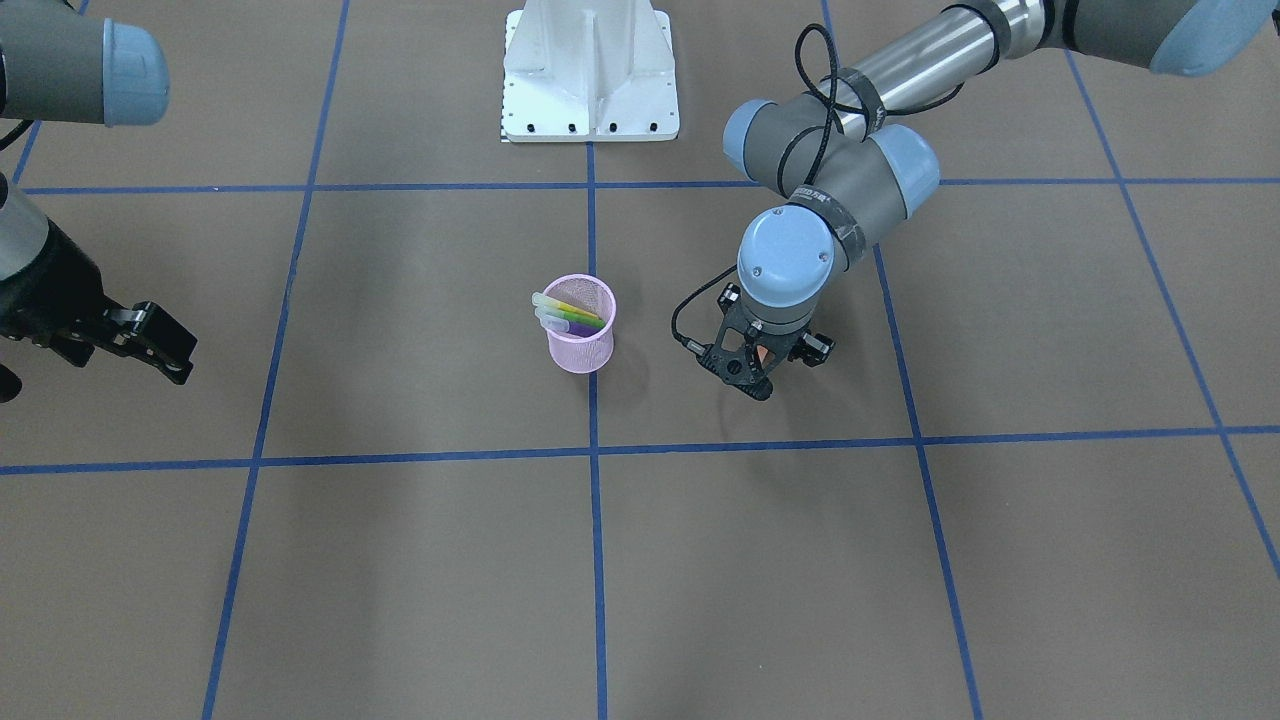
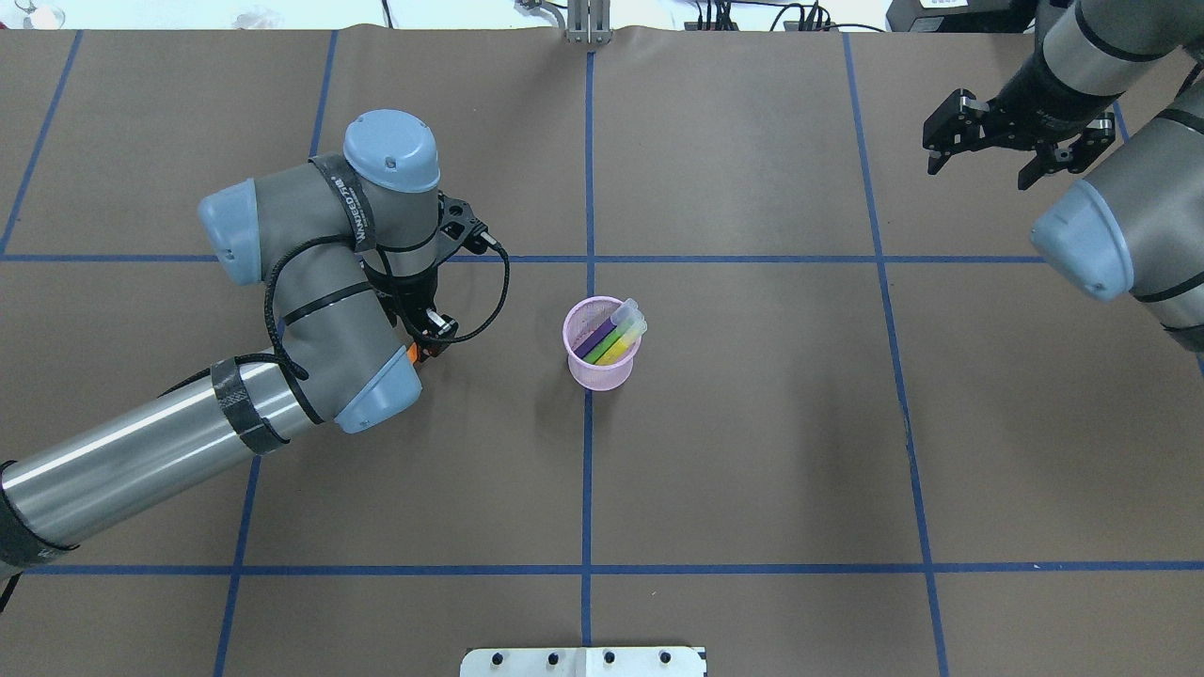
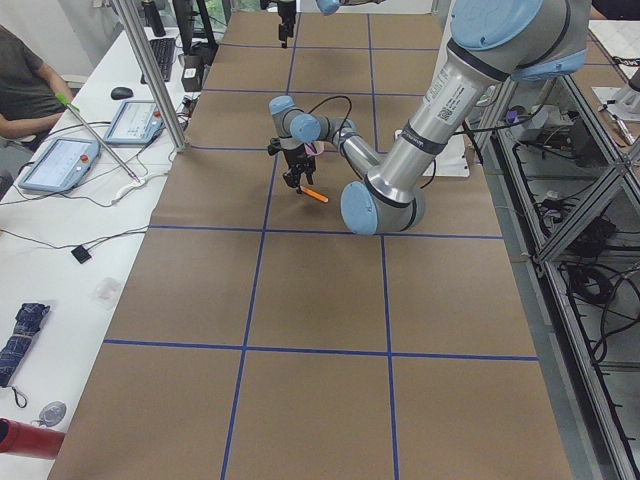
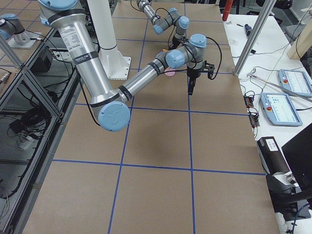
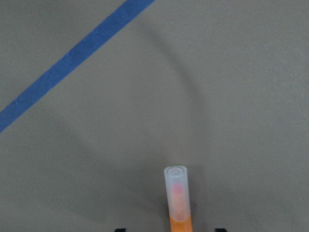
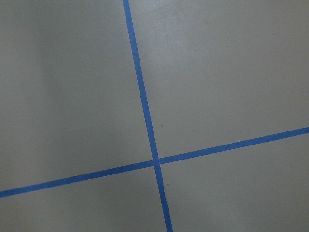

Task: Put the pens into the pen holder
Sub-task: 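Grasp the orange marker with the left gripper and lift it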

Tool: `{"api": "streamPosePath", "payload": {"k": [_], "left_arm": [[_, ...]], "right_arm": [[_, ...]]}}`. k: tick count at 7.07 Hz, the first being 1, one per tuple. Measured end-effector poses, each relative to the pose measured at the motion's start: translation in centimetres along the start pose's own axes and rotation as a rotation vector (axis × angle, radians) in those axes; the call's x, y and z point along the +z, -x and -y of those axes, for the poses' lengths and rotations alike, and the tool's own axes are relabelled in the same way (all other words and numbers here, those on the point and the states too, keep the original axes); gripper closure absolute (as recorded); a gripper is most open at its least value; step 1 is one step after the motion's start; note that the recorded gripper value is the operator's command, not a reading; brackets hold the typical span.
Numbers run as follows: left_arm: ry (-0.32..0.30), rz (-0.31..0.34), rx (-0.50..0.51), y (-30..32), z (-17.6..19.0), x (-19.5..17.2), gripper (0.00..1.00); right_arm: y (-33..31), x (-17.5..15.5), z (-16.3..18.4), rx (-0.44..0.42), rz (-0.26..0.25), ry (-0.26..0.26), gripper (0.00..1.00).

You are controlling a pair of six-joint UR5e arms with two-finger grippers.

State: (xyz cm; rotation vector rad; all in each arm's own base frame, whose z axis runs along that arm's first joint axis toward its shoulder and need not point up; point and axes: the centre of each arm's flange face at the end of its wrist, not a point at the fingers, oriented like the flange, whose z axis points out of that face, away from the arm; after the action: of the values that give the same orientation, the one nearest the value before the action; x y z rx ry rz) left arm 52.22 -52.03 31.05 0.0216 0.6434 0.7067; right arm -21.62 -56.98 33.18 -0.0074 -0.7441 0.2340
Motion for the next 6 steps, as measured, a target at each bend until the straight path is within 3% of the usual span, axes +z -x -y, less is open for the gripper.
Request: {"api": "streamPosePath", "payload": {"k": [6], "left_arm": [[0.013, -0.001, 0.008, -0.53, -0.06, 0.82, 0.42]], "right_arm": [[-0.02, 0.02, 0.00, 0.000, 0.000, 0.000, 0.00]]}}
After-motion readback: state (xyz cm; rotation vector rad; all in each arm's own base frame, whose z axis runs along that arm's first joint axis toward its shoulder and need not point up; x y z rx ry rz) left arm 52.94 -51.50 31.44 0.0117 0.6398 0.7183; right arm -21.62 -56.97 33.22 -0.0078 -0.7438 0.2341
